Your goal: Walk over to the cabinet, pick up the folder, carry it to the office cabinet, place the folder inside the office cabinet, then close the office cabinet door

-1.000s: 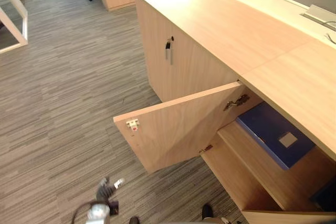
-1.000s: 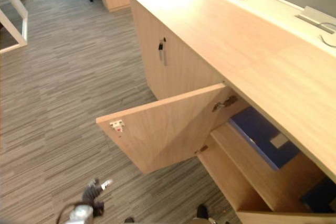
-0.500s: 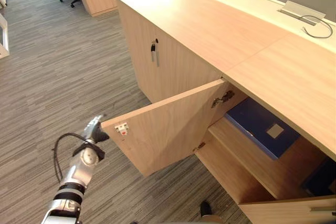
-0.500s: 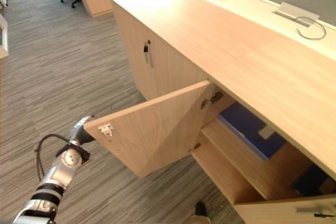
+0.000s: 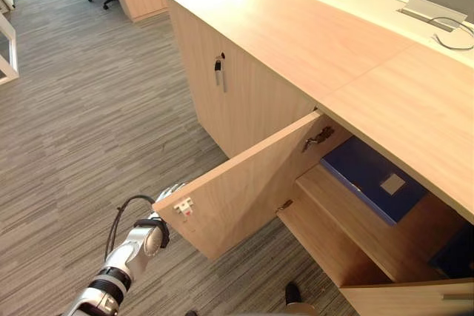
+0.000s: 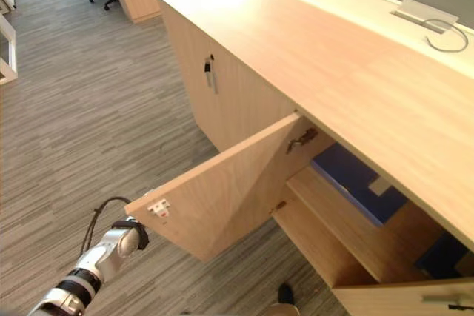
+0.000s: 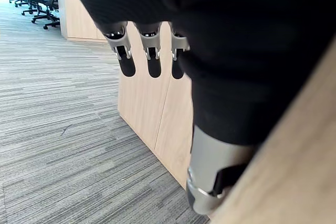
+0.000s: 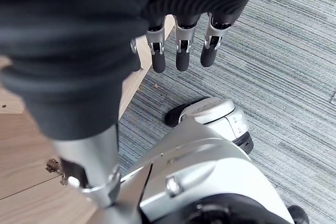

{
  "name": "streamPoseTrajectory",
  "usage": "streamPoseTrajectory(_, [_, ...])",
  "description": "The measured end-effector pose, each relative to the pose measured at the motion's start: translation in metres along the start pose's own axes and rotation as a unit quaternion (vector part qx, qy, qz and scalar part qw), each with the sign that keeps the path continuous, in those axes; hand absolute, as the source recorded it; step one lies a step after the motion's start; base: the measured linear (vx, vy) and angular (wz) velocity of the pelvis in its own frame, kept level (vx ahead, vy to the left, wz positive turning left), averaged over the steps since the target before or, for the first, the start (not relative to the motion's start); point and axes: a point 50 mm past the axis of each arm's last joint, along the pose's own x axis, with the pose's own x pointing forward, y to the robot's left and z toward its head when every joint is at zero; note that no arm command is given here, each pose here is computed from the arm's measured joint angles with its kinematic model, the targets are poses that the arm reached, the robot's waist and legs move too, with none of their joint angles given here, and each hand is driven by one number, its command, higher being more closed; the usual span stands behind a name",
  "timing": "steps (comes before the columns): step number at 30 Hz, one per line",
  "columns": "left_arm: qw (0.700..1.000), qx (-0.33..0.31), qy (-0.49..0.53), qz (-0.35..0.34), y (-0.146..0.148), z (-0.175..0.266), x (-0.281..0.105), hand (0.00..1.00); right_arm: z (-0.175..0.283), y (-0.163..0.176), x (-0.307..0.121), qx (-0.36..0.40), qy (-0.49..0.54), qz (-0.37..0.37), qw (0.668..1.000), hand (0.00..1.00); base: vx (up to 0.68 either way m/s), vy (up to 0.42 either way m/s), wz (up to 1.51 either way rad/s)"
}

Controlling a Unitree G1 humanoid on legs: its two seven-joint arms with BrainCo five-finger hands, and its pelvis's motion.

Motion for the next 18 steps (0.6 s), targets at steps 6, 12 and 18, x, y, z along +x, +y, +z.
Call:
streamPoseTrajectory(6, [0.999, 0.021, -0.031, -0.007, -0.001, 0.013, 0.007, 0.0, 0.004, 0.0, 0.001, 0.0, -0.006, -0.006, 1.0, 0.0, -0.05, 0.014, 0.13])
streamPoseTrajectory(12, [0.998, 0.014, -0.058, -0.011, -0.003, 0.029, 0.012, 0.0, 0.009, -0.002, 0.002, 0.0, -0.013, -0.014, 1.0, 0.0, -0.08, 0.039, 0.08])
streamPoseTrajectory(18, [0.998, -0.036, -0.051, -0.027, -0.019, 0.034, 0.005, 0.0, -0.002, -0.005, 0.0, 0.018, 0.009, -0.023, 1.0, 0.0, -0.01, 0.015, -0.08])
